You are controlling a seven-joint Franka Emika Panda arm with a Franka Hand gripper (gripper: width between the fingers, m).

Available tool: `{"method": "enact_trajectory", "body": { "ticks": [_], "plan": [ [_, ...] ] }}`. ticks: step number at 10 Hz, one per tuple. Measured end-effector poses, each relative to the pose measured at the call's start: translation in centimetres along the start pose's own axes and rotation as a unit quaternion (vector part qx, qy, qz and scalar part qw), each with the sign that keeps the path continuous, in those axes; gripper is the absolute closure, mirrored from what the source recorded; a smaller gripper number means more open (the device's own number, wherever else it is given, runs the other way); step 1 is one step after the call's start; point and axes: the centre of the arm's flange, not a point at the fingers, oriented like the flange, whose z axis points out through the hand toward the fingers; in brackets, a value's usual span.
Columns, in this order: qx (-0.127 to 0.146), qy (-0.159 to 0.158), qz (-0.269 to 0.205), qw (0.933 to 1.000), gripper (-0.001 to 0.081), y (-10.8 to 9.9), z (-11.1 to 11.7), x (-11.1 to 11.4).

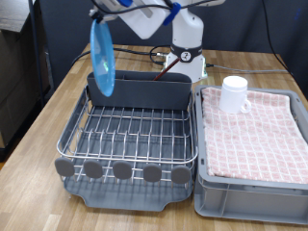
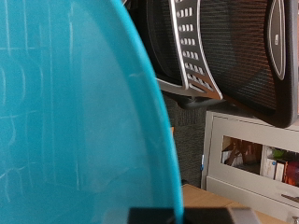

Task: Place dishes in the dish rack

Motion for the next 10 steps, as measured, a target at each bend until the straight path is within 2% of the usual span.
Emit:
{"method": "enact_trajectory", "body": {
  "ticks": [2, 4, 7, 10],
  "plan": [
    [-0.004, -0.004, -0.002, 1.0, 0.0789, -0.2, 0.1, -0.2],
    [0.011, 0.001, 0.0, 0.9999, 0.079, -0.5, 0.4, 0.0],
    [0.032, -0.008, 0.009, 0.9994, 0.079, -1.0, 2.2, 0.1],
    [0.035, -0.022, 0.018, 0.999, 0.079, -1.1, 4.1, -0.1]
  ]
}}
